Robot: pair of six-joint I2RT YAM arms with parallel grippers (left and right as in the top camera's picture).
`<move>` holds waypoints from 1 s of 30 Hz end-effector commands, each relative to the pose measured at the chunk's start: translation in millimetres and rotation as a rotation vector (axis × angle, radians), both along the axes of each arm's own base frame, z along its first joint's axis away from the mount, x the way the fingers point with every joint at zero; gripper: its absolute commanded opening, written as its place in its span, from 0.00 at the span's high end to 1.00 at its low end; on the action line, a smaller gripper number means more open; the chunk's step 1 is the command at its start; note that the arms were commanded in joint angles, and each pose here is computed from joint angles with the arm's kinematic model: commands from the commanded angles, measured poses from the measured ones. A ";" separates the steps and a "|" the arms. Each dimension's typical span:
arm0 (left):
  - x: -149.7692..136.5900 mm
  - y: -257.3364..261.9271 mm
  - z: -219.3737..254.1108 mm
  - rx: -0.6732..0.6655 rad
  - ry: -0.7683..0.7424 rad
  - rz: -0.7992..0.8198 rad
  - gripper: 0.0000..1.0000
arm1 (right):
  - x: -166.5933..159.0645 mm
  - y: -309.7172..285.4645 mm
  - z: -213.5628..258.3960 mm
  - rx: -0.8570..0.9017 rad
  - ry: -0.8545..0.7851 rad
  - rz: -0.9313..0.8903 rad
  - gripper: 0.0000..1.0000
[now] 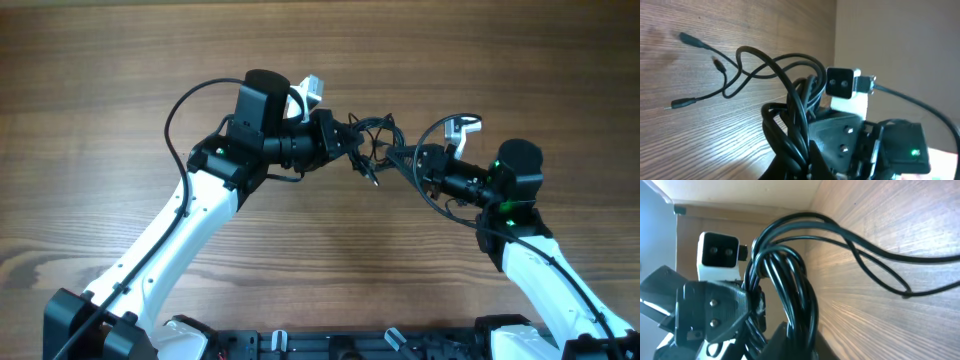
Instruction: Untangle cables
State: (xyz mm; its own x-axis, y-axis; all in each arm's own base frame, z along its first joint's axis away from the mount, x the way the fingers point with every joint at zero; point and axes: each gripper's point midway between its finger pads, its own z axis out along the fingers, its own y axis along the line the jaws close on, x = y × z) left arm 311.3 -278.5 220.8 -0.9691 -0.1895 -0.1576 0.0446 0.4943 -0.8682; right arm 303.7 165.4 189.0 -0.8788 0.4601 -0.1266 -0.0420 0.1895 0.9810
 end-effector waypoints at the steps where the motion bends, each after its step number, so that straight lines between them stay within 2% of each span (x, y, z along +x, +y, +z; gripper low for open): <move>1: -6.8 6.2 4.8 0.022 -0.120 -0.111 0.96 | 8.4 -3.6 -2.2 -0.053 -0.069 -0.029 0.61; 2: -5.1 17.4 -2.0 0.049 -0.114 -0.108 0.96 | 8.4 -3.6 -2.2 -0.089 -0.131 -0.018 0.46; 4: -6.2 30.0 2.1 0.011 -0.130 -0.153 0.96 | 7.1 -3.0 -3.5 -0.153 -0.239 0.010 0.26; 5: -4.6 38.2 9.1 -0.036 -0.136 -0.167 0.96 | 6.8 -3.2 -4.6 -0.160 -0.242 0.012 0.21; 7: 3.4 50.5 11.0 -0.047 -0.134 -0.135 0.96 | 6.8 -3.2 -4.5 -0.164 -0.251 0.013 0.11; 9: 8.8 59.1 13.4 -0.059 -0.136 -0.115 0.96 | 4.8 -7.6 -3.7 -0.181 -0.300 0.036 0.06; 13: 12.9 53.1 29.6 -0.139 -0.162 -0.139 0.96 | 3.4 -40.5 -3.5 -0.143 -0.270 0.024 0.02; 15: 10.3 48.1 25.8 -0.180 -0.123 -0.177 0.96 | -2.4 -47.3 0.6 -0.150 -0.343 0.062 0.00; 18: -11.1 32.1 12.4 -0.259 -0.101 -0.344 0.96 | -11.6 -43.7 -4.1 -0.201 -0.458 0.127 0.00; 22: -29.7 14.1 -18.9 -0.232 -0.096 -0.454 0.96 | -21.7 -42.0 -23.1 -0.266 -0.501 0.174 0.00; 26: -39.8 4.5 -20.3 -0.226 -0.203 -0.534 0.96 | -23.1 -41.8 -26.3 -0.338 -0.629 0.201 0.00; 28: -39.8 4.7 -21.7 -0.218 -0.222 -0.540 0.96 | -23.6 -40.5 -25.2 -0.337 -0.641 0.206 0.00; 30: -40.7 2.2 -24.9 -0.198 -0.223 -0.541 0.96 | -27.2 -31.3 -24.2 -0.360 -0.722 0.248 0.00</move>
State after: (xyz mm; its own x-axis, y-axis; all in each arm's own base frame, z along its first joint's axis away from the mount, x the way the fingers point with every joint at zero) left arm 273.6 -271.8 193.3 -0.9111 0.2500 -0.3278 0.3814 0.2090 -0.9005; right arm 281.6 124.3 162.2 -0.6654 0.1526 -0.7307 -0.6262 0.4187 0.6576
